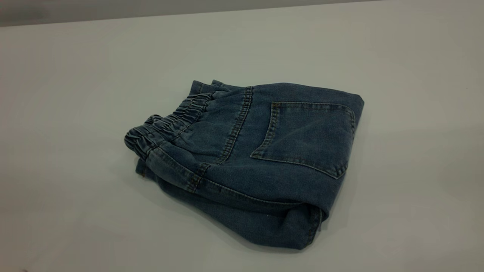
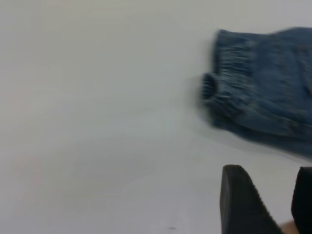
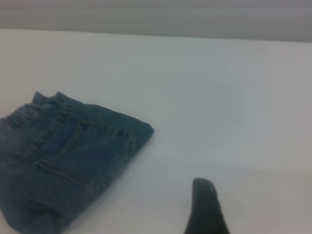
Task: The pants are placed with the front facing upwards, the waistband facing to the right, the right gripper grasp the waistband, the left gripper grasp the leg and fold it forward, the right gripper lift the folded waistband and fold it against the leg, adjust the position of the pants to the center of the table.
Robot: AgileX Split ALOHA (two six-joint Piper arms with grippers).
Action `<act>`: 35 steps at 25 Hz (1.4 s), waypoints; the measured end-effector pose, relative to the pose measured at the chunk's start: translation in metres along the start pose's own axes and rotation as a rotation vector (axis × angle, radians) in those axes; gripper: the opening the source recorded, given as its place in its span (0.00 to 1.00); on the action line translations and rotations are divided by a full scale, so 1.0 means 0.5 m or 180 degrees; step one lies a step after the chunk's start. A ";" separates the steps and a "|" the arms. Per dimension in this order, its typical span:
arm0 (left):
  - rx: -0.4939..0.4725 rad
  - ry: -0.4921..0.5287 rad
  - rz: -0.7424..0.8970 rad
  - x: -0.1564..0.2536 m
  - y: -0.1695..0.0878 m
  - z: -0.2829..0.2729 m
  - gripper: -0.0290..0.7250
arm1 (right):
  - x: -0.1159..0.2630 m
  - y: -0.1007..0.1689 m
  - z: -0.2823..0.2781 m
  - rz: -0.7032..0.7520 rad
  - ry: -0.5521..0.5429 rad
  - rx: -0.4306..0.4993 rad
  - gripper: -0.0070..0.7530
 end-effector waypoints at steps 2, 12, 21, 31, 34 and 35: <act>-0.0162 -0.0009 -0.0114 0.000 0.004 0.000 0.40 | 0.000 0.001 0.000 0.0005 0.0001 -0.0014 0.55; -0.0583 -0.0379 -0.0353 0.015 0.005 -0.029 0.40 | 0.000 0.001 0.000 -0.0039 0.0010 -0.0096 0.55; -0.0598 -0.0425 -0.0332 0.017 0.005 -0.033 0.40 | 0.000 0.001 0.000 -0.0039 0.0010 -0.0096 0.55; -0.0598 -0.0426 -0.0332 0.017 0.005 -0.033 0.40 | 0.000 0.001 0.000 -0.0039 0.0010 -0.0096 0.55; -0.0598 -0.0426 -0.0332 0.017 0.005 -0.033 0.40 | 0.000 0.001 0.000 -0.0039 0.0010 -0.0096 0.55; -0.0598 -0.0426 -0.0332 0.017 0.005 -0.033 0.40 | 0.000 0.001 0.000 -0.0039 0.0010 -0.0096 0.55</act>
Point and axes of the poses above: a point on each arm's last joint axis where the gripper is mounted, z pointing out along that axis toward the gripper, y along the wrist's bending axis when the last joint is at zero, x = y × z, the point moved 2 cm from there along z, pointing out along that axis toward the gripper, and after that the axes turned 1 degree about z, right-handed, at the moved point
